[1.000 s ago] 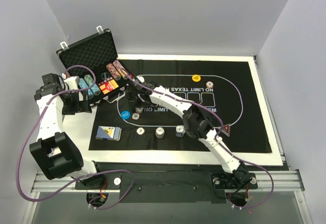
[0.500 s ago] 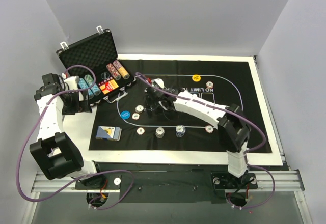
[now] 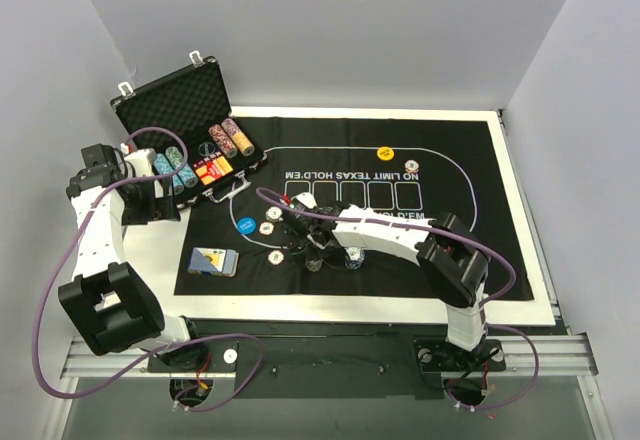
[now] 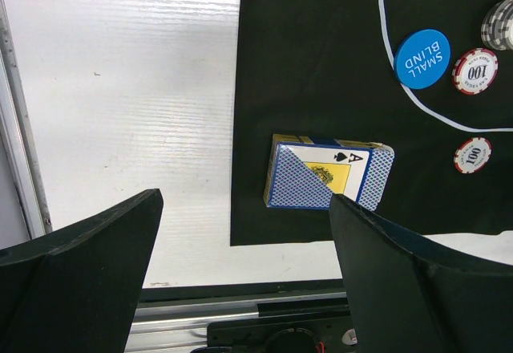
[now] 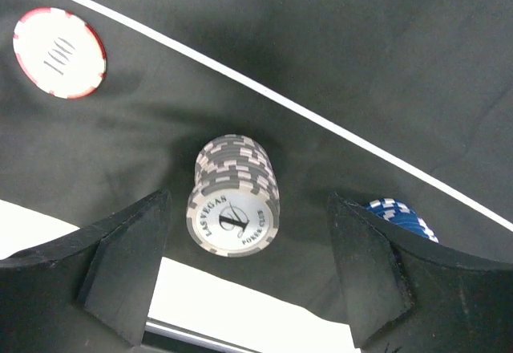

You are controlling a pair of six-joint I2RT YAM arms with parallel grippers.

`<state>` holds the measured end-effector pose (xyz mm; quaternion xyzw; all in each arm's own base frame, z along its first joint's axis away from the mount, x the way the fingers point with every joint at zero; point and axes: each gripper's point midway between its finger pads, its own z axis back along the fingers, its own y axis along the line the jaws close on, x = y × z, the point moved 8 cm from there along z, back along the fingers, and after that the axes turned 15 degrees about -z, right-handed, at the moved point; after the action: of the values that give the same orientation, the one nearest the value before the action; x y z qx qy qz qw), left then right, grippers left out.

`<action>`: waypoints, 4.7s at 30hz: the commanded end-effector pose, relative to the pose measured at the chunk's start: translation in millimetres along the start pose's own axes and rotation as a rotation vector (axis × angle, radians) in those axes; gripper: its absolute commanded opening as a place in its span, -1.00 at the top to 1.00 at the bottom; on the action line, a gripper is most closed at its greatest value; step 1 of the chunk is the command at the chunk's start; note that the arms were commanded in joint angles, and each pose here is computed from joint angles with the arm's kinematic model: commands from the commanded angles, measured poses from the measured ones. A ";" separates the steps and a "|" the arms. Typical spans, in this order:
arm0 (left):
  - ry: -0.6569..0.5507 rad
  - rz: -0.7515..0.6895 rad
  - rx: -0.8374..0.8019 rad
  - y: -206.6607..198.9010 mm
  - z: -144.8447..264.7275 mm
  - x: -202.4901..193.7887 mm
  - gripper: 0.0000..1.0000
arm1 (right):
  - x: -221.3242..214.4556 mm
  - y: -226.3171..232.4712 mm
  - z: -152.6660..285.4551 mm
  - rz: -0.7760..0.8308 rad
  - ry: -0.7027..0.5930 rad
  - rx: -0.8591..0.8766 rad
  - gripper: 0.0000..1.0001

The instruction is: Distribute texas hold em gaming equipment

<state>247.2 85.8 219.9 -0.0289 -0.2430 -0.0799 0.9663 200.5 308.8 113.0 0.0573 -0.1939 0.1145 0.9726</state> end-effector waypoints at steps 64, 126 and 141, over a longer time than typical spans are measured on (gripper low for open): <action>-0.027 -0.012 0.022 3.7 7.7 6.4 -0.95 | 195.3 -250.7 -61.1 -0.702 -0.122 -0.302 0.42; -0.080 -0.021 0.006 -9.9 27.9 1.7 -0.94 | 8.4 10.7 -14.7 -0.091 0.023 -0.027 -0.57; -0.067 -0.027 0.018 -8.6 25.5 -1.9 -0.94 | -2.8 9.0 -30.8 -0.119 0.033 -0.027 -0.26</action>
<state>235.2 79.1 234.6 -0.0289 -0.2597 -0.0837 0.9616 206.7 318.7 85.2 0.0543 -0.1732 0.0607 0.9815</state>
